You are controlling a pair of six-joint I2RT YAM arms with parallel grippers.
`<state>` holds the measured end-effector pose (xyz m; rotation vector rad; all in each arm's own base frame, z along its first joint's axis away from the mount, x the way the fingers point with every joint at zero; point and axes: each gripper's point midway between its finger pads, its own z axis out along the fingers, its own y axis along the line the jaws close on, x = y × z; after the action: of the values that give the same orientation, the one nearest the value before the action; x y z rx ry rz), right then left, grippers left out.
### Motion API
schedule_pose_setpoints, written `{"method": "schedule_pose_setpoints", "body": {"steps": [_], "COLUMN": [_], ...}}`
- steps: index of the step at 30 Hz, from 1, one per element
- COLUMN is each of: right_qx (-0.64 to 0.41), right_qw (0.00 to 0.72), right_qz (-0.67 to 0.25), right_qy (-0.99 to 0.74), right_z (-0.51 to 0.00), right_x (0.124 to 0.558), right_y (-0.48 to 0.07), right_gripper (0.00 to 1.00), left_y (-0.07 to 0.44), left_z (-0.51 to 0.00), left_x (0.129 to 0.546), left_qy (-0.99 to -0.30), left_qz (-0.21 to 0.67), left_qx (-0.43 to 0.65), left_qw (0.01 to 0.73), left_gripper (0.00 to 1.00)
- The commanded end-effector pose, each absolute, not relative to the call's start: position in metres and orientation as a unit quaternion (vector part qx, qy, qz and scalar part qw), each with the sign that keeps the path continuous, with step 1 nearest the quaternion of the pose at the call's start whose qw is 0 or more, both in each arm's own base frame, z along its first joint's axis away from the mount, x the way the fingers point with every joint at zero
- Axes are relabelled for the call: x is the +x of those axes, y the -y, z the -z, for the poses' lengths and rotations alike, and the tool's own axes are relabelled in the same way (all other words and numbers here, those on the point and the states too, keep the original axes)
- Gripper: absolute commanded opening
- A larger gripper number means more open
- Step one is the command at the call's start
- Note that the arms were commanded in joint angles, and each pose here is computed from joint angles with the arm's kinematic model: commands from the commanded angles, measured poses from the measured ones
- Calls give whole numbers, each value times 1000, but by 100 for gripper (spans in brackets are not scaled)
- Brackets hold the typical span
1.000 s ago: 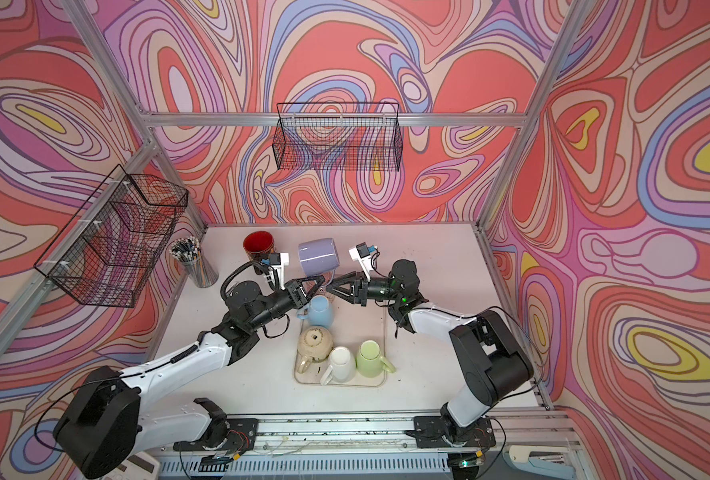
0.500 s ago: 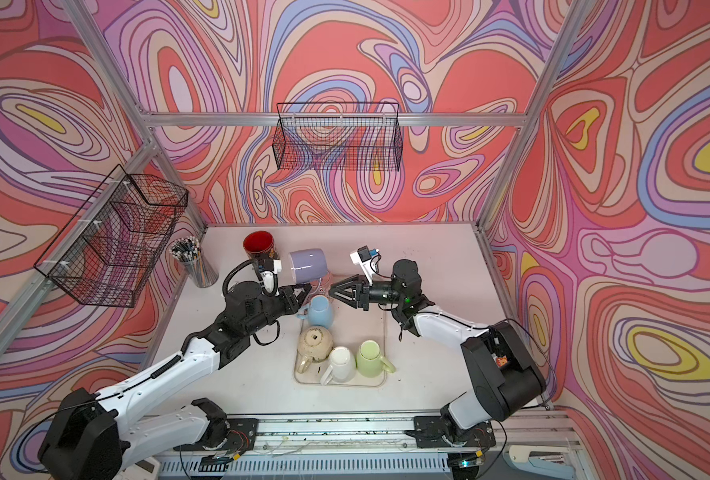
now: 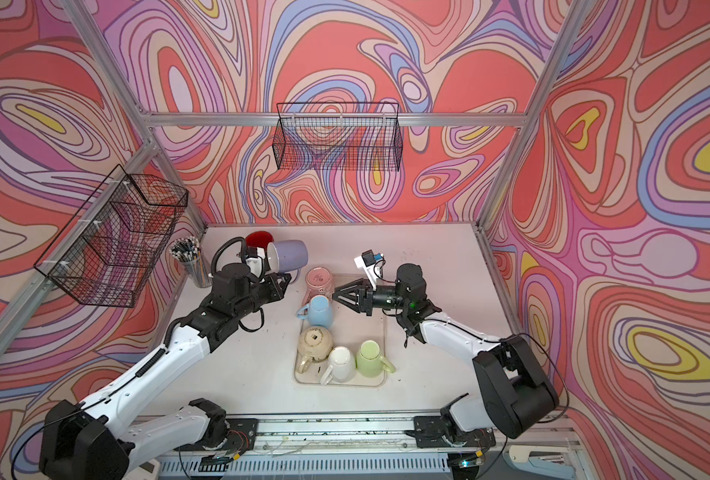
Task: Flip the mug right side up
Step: 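Carry the upright lavender mug with the left gripper toward the black skull mug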
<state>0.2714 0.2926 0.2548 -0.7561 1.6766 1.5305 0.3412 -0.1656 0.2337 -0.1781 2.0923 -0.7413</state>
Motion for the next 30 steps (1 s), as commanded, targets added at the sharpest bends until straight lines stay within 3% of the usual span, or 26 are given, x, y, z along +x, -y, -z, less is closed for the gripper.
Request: {"method": "schedule_pose_setpoints", "body": {"steps": [1, 14, 19, 23, 25, 30], "right_qx": [-280, -212, -180, -165, -159, -154], "right_qw": [384, 394, 399, 404, 405, 406], "right_qz": [-585, -554, -509, -489, -481, -479], "right_qy": [-658, -702, -741, -756, -761, -763], "right_z": [-256, -238, -219, -212, -209, -209], "right_x": [271, 293, 308, 314, 316, 317], "right_y": [-289, -281, -273, -268, -266, -264], "right_gripper": [36, 49, 60, 75, 98, 99], "left_y": [159, 148, 142, 140, 139, 139], "left_z": [-253, -239, -228, -221, -217, -211], "left_x": [351, 382, 394, 403, 409, 426], "left_qy": [-846, -894, -909, -916, -919, -924], "left_qz": [270, 163, 114, 88, 75, 45], "left_qx": [-54, -16, 0, 8, 12, 25], "left_qw": [456, 417, 402, 392, 386, 379], "left_gripper": [0, 0, 0, 0, 0, 0]}}
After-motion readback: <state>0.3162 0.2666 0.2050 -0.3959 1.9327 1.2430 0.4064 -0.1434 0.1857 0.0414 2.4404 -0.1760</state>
